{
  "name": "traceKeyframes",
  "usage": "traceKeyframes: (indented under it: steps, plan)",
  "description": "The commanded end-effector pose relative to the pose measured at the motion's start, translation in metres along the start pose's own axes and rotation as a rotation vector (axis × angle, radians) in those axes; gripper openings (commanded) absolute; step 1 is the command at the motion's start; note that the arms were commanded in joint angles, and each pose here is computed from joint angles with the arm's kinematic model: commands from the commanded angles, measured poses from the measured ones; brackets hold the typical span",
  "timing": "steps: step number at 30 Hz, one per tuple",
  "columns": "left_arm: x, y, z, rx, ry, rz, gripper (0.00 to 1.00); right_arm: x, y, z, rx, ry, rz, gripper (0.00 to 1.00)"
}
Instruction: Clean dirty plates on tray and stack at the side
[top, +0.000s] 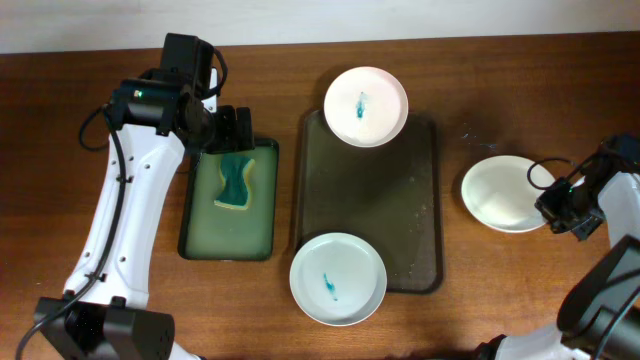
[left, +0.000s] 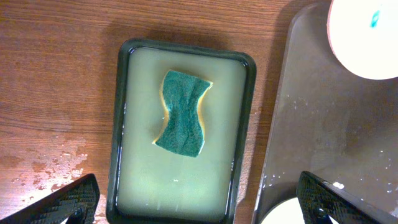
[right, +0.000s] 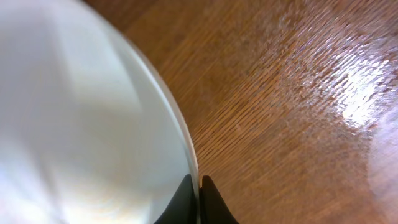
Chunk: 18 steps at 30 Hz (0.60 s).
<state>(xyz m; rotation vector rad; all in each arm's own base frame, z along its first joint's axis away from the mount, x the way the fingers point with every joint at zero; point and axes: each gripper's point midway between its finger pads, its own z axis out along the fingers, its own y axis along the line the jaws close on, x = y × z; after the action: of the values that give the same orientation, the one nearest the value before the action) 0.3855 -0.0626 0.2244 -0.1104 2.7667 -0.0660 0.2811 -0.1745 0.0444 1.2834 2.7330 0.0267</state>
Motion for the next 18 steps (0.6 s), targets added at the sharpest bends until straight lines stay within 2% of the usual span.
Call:
traceKeyframes:
  steps: [1,2,3,5,7,9,12,16,18]
  plan:
    - [-0.002,-0.001,-0.002,0.006,-0.006,0.004,0.99,-0.002,0.011,0.003,-0.075,0.025,-0.025,0.27]
    - [-0.002,-0.001,-0.002,0.006,-0.006,0.004,0.99,-0.003,0.015,-0.001,-0.095,0.022,-0.029,0.4]
    - [-0.002,-0.001,-0.002,0.006,-0.006,0.004,1.0,-0.004,0.017,-0.008,-0.106,0.012,-0.03,0.45]
    - [-0.002,-0.001,-0.002,0.006,-0.006,0.004,0.99,-0.006,0.021,-0.039,-0.131,-0.048,-0.04,0.5]
    - [-0.002,-0.001,-0.002,0.006,-0.006,0.004,0.99,0.01,0.045,-0.085,-0.242,-0.106,-0.101,0.52]
    - [-0.002,-0.001,-0.002,0.006,-0.006,0.004,1.0,0.042,0.073,-0.115,-0.335,-0.108,-0.256,0.54]
    - [-0.002,-0.001,-0.002,0.006,-0.006,0.004,1.0,0.116,0.109,-0.127,-0.346,0.0,-0.556,0.54]
    - [-0.002,-0.001,-0.002,0.006,-0.006,0.004,0.99,0.217,0.14,-0.094,-0.315,0.201,-0.889,0.53]
    - [-0.002,-0.001,-0.002,0.006,-0.006,0.004,0.99,0.256,0.146,-0.066,-0.295,0.262,-1.0,0.53]
